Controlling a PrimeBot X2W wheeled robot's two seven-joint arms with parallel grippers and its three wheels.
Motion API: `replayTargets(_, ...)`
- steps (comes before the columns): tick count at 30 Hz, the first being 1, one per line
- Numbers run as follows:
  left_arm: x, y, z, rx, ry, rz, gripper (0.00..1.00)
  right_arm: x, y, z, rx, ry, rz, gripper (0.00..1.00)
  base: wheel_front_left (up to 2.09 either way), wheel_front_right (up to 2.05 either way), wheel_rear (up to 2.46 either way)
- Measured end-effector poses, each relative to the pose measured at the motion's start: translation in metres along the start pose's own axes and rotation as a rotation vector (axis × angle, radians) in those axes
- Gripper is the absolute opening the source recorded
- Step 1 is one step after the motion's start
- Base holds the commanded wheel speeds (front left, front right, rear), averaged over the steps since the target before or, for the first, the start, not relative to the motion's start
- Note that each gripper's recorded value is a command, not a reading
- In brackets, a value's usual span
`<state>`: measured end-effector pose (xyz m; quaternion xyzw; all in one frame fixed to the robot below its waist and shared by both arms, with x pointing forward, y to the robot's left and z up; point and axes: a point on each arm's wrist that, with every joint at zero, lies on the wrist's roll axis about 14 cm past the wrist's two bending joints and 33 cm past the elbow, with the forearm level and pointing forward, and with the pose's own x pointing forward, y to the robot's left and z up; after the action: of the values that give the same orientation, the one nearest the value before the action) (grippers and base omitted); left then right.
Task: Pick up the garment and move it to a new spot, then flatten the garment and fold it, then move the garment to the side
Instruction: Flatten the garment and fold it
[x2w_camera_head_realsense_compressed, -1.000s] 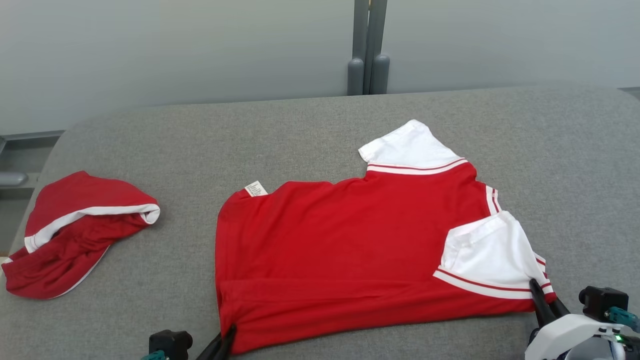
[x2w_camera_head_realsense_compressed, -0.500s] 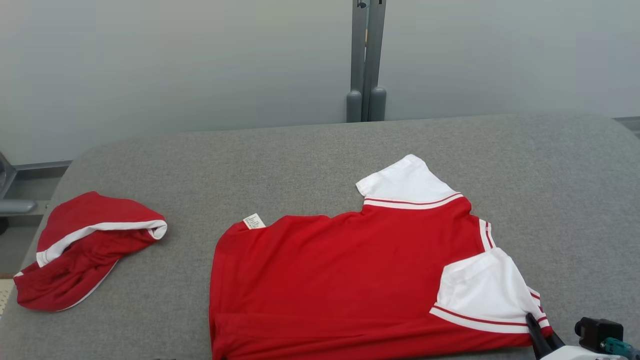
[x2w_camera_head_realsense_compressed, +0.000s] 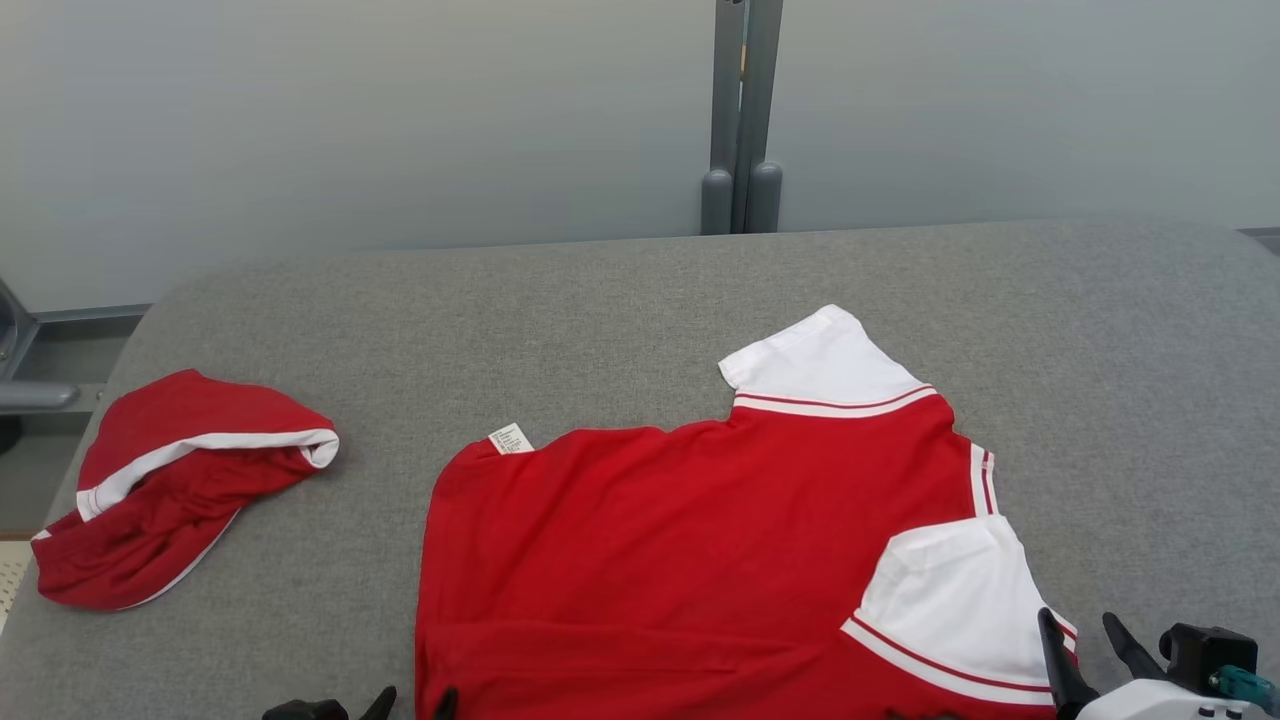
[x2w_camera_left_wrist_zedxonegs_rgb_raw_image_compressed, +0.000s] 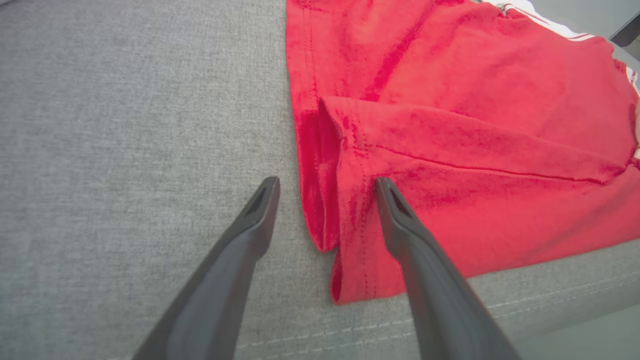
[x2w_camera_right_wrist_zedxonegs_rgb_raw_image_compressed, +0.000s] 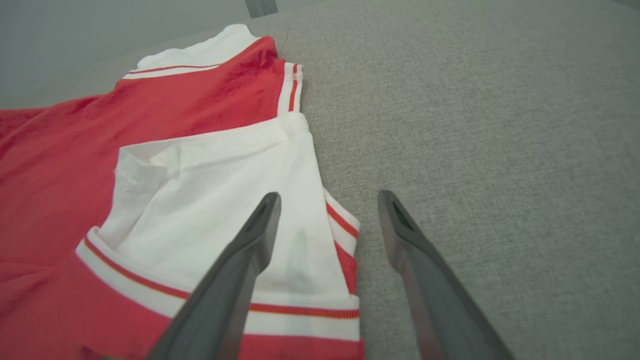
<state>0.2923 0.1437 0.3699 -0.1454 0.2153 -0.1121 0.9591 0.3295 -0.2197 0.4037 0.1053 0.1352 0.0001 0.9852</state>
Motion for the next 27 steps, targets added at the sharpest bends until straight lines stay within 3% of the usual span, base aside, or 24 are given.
replayTargets(14, 0.011, 0.004, 0.042, 0.106, -0.138, 0.042, 1.00, 0.016, 0.007, 0.044, -0.071, -0.139, -0.007, 1.00, 0.00, 0.00, 0.00)
replayTargets(27, 0.086, 0.015, 0.114, 0.231, -0.193, 0.050, 1.00, 0.073, 0.047, 0.069, -0.099, -0.170, 0.107, 1.00, 0.00, 0.00, 0.00)
